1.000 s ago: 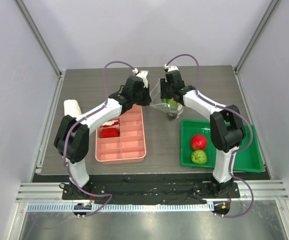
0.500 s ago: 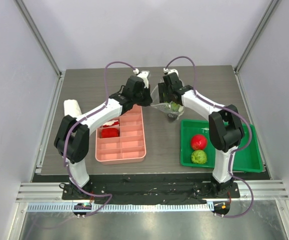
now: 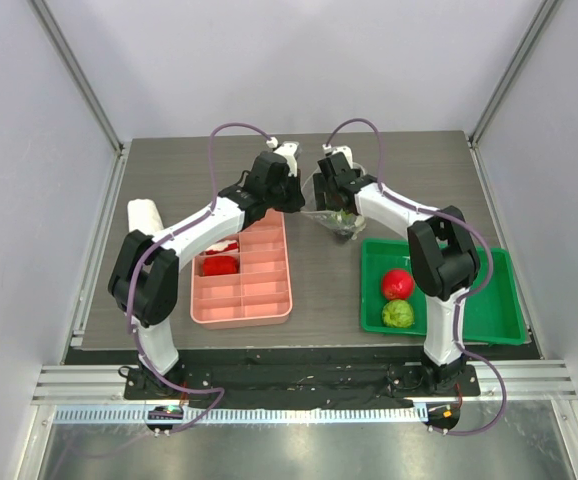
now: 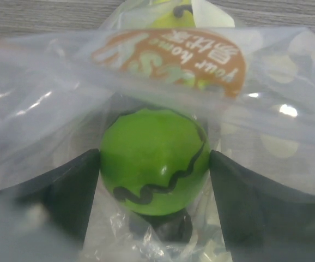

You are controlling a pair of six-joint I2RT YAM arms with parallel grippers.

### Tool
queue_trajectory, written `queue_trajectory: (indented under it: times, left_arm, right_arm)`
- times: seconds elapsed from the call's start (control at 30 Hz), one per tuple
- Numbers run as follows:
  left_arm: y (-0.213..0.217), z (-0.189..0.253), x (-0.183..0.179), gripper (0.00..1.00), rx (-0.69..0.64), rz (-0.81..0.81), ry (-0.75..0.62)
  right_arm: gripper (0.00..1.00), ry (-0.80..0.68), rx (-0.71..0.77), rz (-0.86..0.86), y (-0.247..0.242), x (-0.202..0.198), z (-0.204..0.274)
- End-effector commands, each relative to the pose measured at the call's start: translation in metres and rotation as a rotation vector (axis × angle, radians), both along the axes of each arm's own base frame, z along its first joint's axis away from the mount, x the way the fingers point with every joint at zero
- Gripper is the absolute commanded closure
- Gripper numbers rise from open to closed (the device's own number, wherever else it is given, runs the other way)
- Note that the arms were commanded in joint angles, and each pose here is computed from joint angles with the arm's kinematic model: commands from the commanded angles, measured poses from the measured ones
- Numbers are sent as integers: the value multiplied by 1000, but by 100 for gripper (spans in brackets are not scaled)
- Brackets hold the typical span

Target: Open the zip-top bag and remove the fake food

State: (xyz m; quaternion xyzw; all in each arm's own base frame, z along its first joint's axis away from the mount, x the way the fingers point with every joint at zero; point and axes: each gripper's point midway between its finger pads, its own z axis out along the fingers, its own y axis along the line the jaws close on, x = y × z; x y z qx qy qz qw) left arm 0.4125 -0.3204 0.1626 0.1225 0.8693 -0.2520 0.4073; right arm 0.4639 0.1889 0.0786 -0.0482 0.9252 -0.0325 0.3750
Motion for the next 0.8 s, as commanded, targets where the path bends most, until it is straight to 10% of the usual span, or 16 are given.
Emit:
queue_trajectory:
  times: [0.0,0.33,0.53,0.77]
  left_arm:
    - [-5,18,5,100,-33,-12,-41]
    - [-2,17,3,100,-28,-10,-43]
    - [-2,13,4,100,-23,-2,-40]
    - [-3,10,8,100,-23,7,-42]
  right_arm:
    - [15,173,-29,2,-4,-26,-58]
    - [21,160,-34,-10,-5,-24,-65]
    - [83,-6,37,4,7,-15,3]
    - [98,-228,211,25,20,-22,113]
